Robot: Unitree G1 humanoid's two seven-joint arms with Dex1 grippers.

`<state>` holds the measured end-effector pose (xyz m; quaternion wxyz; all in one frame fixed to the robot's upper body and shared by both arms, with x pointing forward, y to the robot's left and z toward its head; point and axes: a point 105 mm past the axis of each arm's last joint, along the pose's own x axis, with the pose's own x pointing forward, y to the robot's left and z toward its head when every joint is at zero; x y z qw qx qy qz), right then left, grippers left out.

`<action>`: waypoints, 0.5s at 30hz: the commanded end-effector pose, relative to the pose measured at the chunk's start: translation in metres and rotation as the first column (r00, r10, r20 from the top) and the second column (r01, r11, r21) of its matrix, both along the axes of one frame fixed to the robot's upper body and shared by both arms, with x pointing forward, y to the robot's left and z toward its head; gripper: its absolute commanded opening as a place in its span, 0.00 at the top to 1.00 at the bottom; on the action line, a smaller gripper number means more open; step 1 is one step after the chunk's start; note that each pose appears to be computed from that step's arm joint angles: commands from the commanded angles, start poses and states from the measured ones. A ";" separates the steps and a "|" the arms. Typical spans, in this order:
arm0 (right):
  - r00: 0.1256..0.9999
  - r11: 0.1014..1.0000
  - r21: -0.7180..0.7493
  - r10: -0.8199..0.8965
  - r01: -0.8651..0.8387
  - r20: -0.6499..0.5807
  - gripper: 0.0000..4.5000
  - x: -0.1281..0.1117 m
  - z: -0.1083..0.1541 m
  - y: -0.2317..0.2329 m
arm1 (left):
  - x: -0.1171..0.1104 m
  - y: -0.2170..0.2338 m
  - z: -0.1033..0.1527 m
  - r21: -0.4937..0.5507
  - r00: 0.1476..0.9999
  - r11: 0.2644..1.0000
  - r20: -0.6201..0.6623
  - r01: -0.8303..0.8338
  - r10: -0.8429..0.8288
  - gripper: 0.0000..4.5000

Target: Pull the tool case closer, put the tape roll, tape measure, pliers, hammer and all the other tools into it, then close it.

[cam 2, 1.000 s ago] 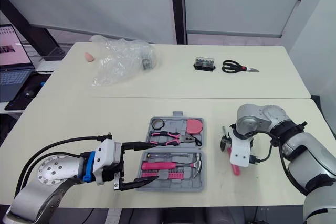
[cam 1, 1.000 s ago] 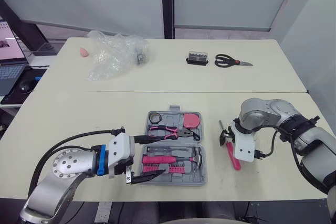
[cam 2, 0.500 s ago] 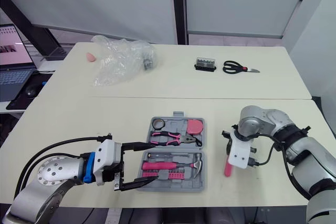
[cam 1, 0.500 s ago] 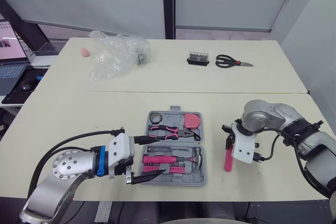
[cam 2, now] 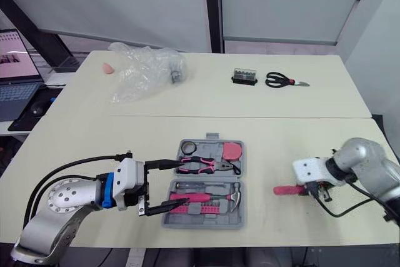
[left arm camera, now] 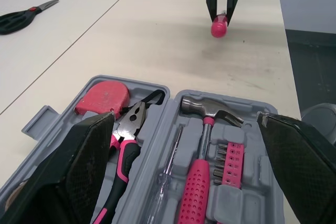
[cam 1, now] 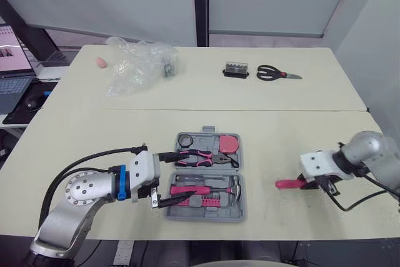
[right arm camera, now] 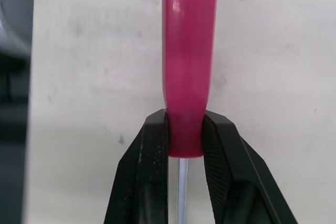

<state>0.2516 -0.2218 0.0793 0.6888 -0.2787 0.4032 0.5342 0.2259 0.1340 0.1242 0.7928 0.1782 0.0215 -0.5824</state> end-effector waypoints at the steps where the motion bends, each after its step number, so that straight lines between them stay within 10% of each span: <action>1: 0.948 0.942 0.107 -0.314 0.318 -0.055 0.86 0.006 0.009 0.004 | -0.006 -0.007 0.007 -0.013 0.998 0.998 0.011 0.065 -0.065 0.00; 15: 0.658 0.639 0.188 -0.751 0.746 -0.062 0.86 0.042 -0.010 0.031 | -0.010 -0.025 0.015 -0.021 0.989 0.989 0.009 0.145 -0.145 0.00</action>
